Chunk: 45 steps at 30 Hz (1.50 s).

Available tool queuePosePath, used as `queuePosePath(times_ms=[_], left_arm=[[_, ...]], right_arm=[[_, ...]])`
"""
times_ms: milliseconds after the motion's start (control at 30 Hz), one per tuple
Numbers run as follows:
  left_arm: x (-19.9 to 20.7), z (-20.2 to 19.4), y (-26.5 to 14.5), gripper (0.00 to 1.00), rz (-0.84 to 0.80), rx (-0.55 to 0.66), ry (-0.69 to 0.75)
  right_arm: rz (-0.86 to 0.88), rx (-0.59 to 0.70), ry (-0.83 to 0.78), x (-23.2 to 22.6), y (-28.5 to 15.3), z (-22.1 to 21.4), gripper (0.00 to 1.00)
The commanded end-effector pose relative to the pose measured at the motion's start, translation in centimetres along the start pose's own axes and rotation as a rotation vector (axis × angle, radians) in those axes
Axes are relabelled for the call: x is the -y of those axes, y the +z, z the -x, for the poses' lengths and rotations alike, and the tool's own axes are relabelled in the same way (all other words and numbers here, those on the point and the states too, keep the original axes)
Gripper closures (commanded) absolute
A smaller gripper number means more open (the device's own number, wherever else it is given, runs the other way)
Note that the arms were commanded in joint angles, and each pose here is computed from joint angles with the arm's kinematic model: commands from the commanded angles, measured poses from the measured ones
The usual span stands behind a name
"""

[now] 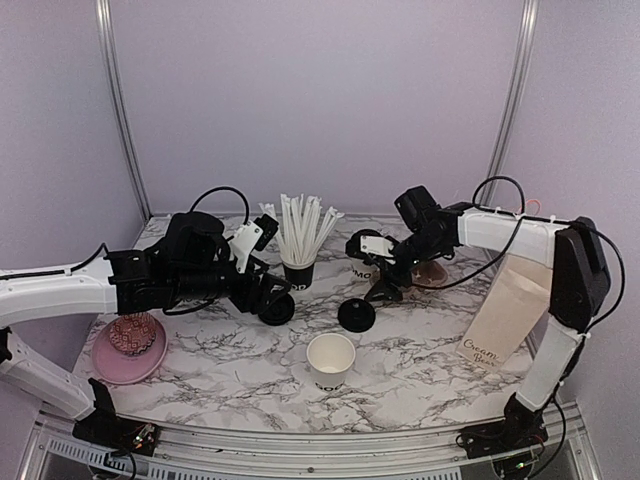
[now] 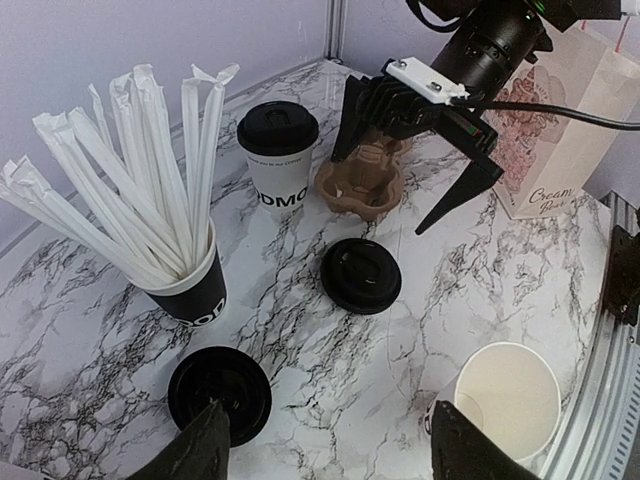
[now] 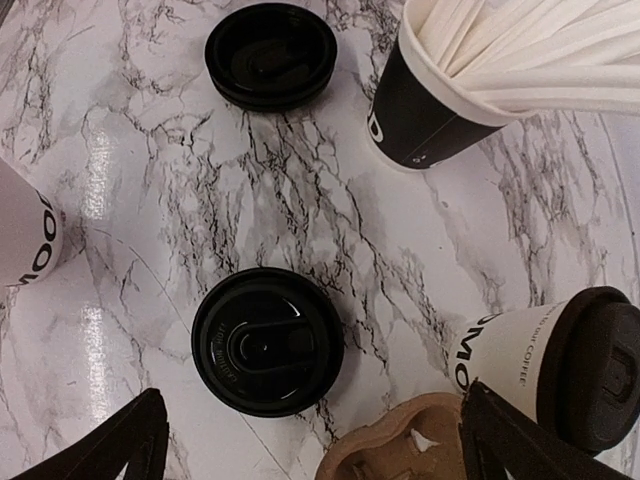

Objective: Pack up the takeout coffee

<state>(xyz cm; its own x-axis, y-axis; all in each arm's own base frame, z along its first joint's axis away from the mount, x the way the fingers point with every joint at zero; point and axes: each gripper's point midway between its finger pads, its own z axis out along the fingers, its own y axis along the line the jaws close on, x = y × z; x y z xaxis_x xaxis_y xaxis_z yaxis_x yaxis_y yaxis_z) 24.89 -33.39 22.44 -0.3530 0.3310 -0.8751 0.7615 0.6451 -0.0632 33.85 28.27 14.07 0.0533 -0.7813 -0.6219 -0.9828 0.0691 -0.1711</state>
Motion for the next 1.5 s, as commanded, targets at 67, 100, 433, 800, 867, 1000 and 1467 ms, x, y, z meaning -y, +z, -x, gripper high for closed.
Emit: queuePosePath(times_ms=[67, 100, 433, 800, 867, 1000, 1467], left_arm=[[-0.1, 0.9, -0.9, 0.25, 0.011, 0.027, -0.039], [-0.2, 0.8, -0.9, 0.24, 0.018, 0.025, -0.041], [0.0, 0.4, -0.6, 0.24, 0.007, 0.005, -0.047], [0.8, 0.0, 0.0, 0.24, -0.036, -0.017, -0.039], [0.8, 0.0, 0.1, 0.24, -0.036, -0.020, -0.035], [0.8, 0.0, 0.0, 0.24, -0.036, -0.020, -0.034], [0.6, -0.6, 0.2, 0.24, -0.026, -0.036, -0.027]], right_arm=[[0.086, -0.102, -0.052, -1.3, 4.9, -1.7, 0.01], [0.093, -0.129, -0.057, -1.5, 5.9, -2.1, 0.01], [0.057, -0.201, -0.099, -1.3, 8.4, -3.2, 0.01], [0.118, -0.201, -0.045, -0.7, 7.1, -2.9, 0.01], [0.139, -0.220, -0.033, -0.7, 7.3, -3.4, 0.01], [0.179, -0.250, -0.015, -1.2, 7.8, -4.2, 0.01], [0.228, -0.269, 0.027, -1.8, 8.2, -4.6, 0.01]])
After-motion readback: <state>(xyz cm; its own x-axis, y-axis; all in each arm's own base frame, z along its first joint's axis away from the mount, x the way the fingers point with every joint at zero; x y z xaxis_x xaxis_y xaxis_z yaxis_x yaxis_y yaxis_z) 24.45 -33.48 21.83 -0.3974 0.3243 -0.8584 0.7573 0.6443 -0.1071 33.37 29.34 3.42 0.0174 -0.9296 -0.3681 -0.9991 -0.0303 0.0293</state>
